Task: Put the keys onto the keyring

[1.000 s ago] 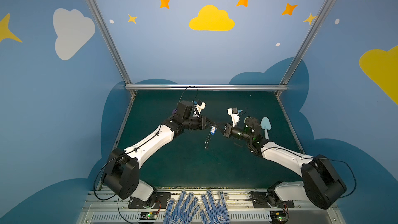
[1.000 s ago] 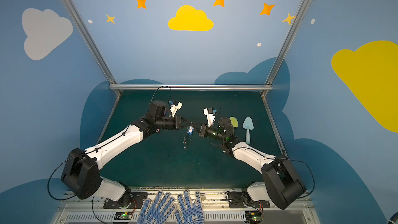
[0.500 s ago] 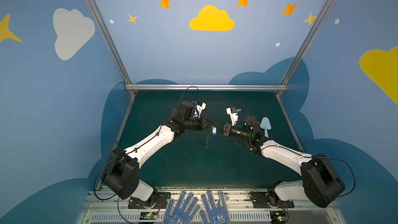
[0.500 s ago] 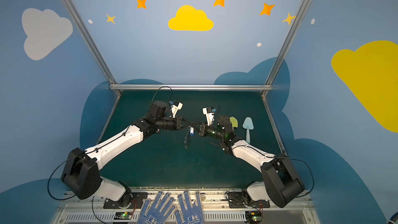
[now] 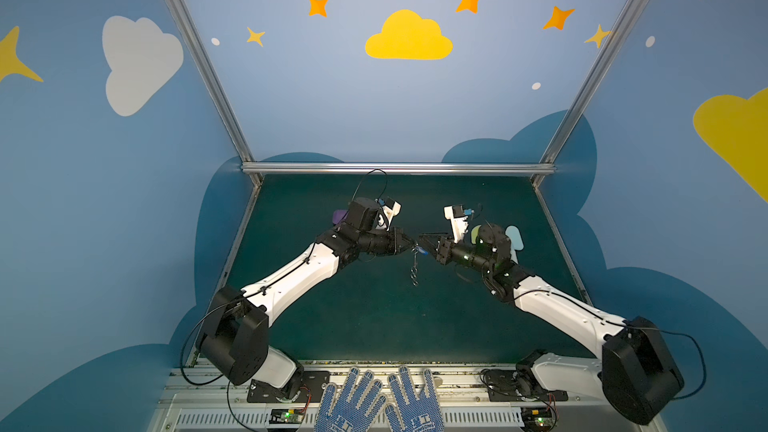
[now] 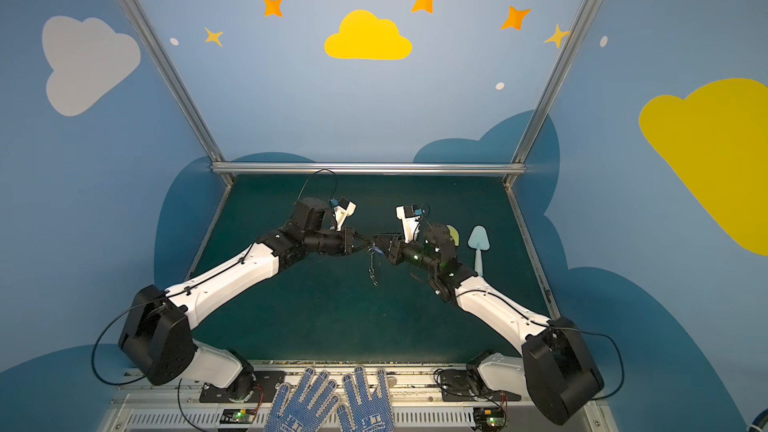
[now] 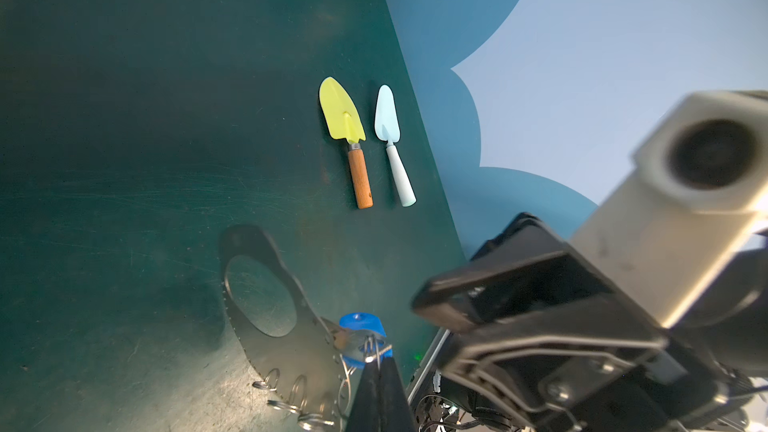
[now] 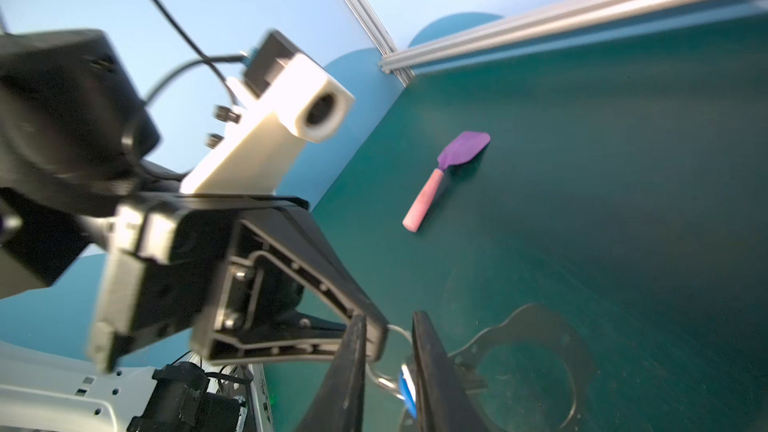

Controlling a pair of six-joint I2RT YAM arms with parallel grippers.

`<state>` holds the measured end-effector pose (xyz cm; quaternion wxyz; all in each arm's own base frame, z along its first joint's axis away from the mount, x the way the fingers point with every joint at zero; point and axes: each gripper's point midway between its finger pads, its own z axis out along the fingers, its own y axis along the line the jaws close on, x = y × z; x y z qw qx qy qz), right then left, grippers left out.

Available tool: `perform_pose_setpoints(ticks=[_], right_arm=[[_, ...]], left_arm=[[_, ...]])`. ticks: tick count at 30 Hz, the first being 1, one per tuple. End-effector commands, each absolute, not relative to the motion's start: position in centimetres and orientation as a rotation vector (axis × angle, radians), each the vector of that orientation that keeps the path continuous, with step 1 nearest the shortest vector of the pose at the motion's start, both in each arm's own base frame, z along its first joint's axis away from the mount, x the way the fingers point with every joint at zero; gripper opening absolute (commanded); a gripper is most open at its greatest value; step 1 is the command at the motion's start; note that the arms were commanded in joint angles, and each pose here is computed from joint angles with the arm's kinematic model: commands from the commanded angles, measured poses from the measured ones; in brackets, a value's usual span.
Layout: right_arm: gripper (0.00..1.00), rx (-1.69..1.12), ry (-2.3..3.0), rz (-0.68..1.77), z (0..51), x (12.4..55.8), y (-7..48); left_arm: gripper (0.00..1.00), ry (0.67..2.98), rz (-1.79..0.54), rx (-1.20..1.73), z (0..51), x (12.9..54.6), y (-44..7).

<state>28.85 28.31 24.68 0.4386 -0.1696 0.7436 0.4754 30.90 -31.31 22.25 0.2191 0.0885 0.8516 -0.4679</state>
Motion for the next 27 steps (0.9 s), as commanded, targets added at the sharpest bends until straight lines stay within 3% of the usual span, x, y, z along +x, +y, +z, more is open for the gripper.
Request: perform_pose_setpoints(ticks=[1, 6, 21, 27], right_arm=[[0.23, -0.446, 1.84, 1.127, 24.6, 28.5, 27.8], [0.13, -0.517, 1.863, 1.161, 23.0, 27.0, 28.3], [0.35, -0.542, 1.871, 1.152, 21.0, 26.6, 28.8], [0.37, -0.519, 1.848, 1.116, 21.8, 27.6, 28.7]], left_arm=[[0.04, 2.347, -1.3, 0.241, 22.7, 31.0, -31.4], [0.04, 2.332, -1.325, 0.221, 23.2, 31.2, -31.4], [0.04, 2.303, -1.499, 0.173, 24.9, 31.1, -31.6], [0.04, 2.304, -1.584, 0.155, 25.2, 30.8, -31.9]])
